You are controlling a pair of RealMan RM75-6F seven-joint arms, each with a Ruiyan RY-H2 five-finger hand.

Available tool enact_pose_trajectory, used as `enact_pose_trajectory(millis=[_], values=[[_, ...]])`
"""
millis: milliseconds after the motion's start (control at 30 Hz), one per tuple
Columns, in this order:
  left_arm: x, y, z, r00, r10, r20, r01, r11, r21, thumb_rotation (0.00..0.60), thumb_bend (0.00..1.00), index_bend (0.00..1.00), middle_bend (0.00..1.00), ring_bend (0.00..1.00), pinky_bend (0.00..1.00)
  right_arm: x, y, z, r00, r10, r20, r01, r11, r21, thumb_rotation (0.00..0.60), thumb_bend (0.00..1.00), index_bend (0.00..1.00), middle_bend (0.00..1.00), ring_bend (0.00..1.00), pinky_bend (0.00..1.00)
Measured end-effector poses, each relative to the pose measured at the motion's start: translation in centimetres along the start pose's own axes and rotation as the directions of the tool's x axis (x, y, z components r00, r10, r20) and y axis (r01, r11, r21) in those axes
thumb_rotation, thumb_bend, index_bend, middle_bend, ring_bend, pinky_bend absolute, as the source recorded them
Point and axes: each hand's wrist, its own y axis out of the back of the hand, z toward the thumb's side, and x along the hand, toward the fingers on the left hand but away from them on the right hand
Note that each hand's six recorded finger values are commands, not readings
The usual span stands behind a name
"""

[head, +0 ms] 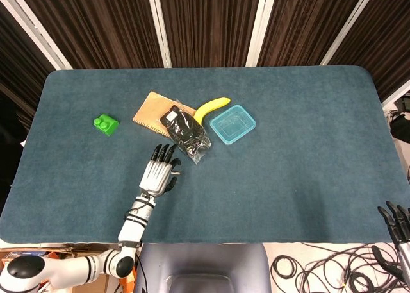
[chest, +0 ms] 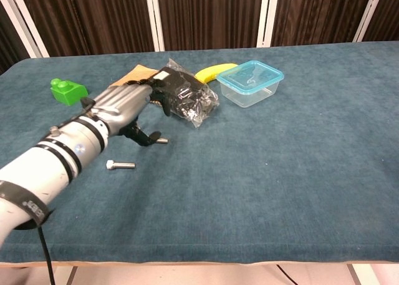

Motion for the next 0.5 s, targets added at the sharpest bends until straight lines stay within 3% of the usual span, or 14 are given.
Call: enact_pose_trajectory(millis=[233,500], values=[[0.8,-1.8,-0.2,0.999,-0.011,-0.041,0.017,0.991,0.132,0.6,0.38,0.42,0.01,0.0,0.0,0.2,0.1,0.0,1.0,-0.001,-0.007,0.001,1.0,-0.005,0.6,0.29,0.0,0.0,0.0,0.04],[0.8,-2.5,0.4,0.998,-0.037,-0.057,0.046,0.986,0.159,0.6,0.38,0.45,0.0,0.0,0.0,0.3,0.2,0.0,1.0,-0.002,-0.01,0.002,1.0,-0.008,0.6,0.29,0.0,0.0,0.0,0.04]])
